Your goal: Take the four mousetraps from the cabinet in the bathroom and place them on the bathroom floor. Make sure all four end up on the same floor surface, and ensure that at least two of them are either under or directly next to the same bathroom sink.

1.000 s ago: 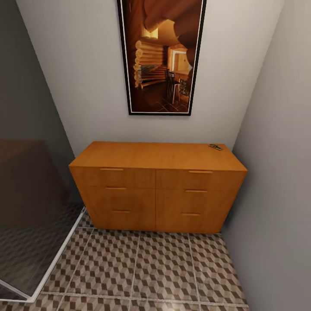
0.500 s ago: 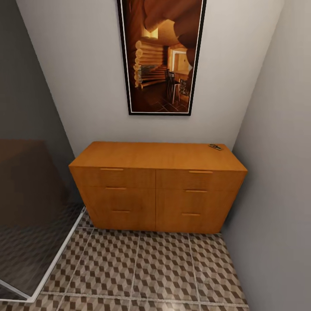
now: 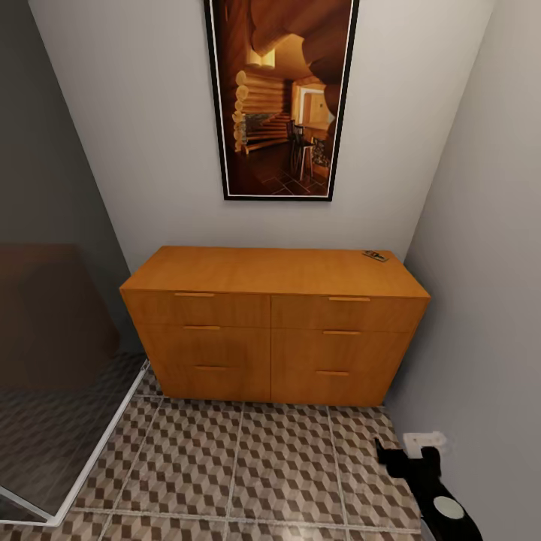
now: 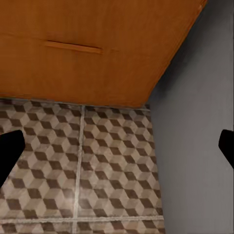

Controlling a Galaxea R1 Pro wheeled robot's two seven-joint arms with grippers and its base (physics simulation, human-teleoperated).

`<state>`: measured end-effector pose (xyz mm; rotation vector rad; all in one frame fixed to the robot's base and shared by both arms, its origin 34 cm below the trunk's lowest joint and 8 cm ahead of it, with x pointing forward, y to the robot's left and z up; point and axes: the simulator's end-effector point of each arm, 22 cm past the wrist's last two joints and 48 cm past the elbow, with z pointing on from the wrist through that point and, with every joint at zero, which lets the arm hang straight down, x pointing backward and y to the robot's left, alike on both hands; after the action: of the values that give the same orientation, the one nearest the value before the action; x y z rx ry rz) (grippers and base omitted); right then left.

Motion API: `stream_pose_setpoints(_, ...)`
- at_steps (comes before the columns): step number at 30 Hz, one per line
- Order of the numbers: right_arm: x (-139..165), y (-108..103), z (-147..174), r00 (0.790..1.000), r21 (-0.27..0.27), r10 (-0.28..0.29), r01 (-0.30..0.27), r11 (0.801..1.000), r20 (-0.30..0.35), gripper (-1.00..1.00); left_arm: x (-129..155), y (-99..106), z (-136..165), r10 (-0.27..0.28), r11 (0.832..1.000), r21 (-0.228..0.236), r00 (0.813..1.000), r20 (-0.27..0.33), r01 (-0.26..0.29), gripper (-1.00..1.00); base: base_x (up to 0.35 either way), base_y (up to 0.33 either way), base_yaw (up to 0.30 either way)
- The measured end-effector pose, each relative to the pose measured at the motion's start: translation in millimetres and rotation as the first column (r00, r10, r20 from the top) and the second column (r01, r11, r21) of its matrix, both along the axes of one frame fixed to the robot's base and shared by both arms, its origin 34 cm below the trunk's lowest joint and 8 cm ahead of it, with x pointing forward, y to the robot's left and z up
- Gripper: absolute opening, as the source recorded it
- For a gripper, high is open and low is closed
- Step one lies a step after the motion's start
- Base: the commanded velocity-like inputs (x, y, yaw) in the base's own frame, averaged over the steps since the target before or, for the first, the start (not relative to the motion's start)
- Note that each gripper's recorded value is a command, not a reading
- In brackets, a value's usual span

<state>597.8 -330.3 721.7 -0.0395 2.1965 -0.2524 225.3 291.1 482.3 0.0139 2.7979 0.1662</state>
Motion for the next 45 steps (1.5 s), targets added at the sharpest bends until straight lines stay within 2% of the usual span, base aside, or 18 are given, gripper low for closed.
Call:
stream_pose_setpoints(2,31,-11,46,1.0,-0.037,0.008,-0.007,0.999,0.026,1.0,0,0,0,-0.001,1.0,0.0,1.0,0.0,0.001,-1.0,0.0,0.0,0.0)
stream_pose_setpoints(3,39,-16,57,0.999,-0.049,0.008,-0.007,0.999,0.031,1.0,0,0,0,-0.001,1.0,0.0,1.0,0.0,0.001,-1.0,0.0,0.0,0.0)
stream_pose_setpoints(5,64,-36,96,0.999,-0.092,0.0,0.004,0.996,0.046,1.0,0,0,0,-0.001,1.0,0.0,1.0,0.0,0.001,-1.0,0.0,0.0,0.0)
stream_pose_setpoints(8,87,-55,131,0.997,-0.102,-0.025,0.032,0.994,0.07,1.0,0,0,0,-0.001,1.0,0.0,1.0,-0.001,0.001,-1.0,0.0,0.0,0.0)
stream_pose_setpoints(12,118,-83,180,0.994,-0.068,-0.072,0.078,0.995,0.084,1.0,0,0,0,-0.001,1.0,0.0,1.0,-0.001,0.001,-1.0,0.0,0.0,0.0)
stream_pose_setpoints(16,143,-93,219,0.993,-0.025,-0.092,0.095,0.995,0.073,1.0,-1,0,0,-0.001,1.0,0.0,1.0,-0.002,0.001,-1.0,0.0,0.0,0.0)
stream_pose_setpoints(20,187,-99,292,0.982,0.021,-0.111,0.109,0.994,0.15,1.0,-1,0,0,-0.001,1.0,0.001,1.0,-0.003,0.001,-1.0,0.0,0.0,0.0)
stream_pose_setpoints(22,207,-102,322,0.976,0.044,-0.119,0.112,0.993,0.183,1.0,-1,0,0,-0.001,1.0,0.001,1.0,-0.004,0.001,-1.0,0.0,0.0,0.0)
stream_pose_setpoints(24,220,-103,340,0.973,0.066,-0.118,0.107,0.992,0.197,1.0,-1,0,0,-0.001,1.0,0.001,1.0,-0.004,0.001,-1.0,0.0,0.0,0.0)
stream_pose_setpoints(26,244,-96,359,0.978,0.13,-0.083,0.059,0.99,0.193,1.0,-2,0,0,-0.001,1.0,0.001,1.0,-0.004,0.001,-1.0,0.0,0.0,0.0)
stream_pose_setpoints(28,255,-88,366,0.981,0.167,-0.048,0.017,0.986,0.187,1.0,-2,0,0,-0.001,1.0,0.001,1.0,-0.004,0.001,-1.0,0.0,0.0,0.0)
stream_pose_setpoints(29,264,-79,371,0.983,0.207,-0.011,-0.027,0.978,0.181,1.0,-2,0,0,-0.001,1.0,0.001,1.0,-0.004,0.001,-1.0,0.0,0.0,0.0)
stream_pose_setpoints(32,274,-61,376,0.983,0.272,0.064,-0.109,0.956,0.17,1.0,-2,0,0,-0.001,1.0,0.001,1.0,-0.004,0.001,-1.0,0.0,0.0,0.0)
stream_pose_setpoints(33,277,-48,376,0.981,0.299,0.107,-0.153,0.942,0.164,1.0,-1,0,0,-0.002,1.0,0.001,1.0,-0.004,0.002,-1.0,0.0,0.0,0.0)
stream_pose_setpoints(36,279,-35,373,0.977,0.298,0.148,-0.188,0.936,0.152,1.0,-1,0,0,-0.002,1.0,0.001,1.0,-0.003,0.002,-1.0,0.0,0.0,0.0)
stream_pose_setpoints(40,280,-9,363,0.969,0.258,0.221,-0.244,0.935,0.114,1.0,-1,0,0,-0.003,1.0,0.0,1.0,-0.003,0.003,-1.0,0.0,0.0,0.0)
stream_pose_setpoints(45,280,-1,358,0.965,0.236,0.244,-0.261,0.936,0.096,1.0,-1,0,0,-0.003,1.0,0.0,1.0,-0.003,0.003,-1.0,0.0,0.0,0.0)
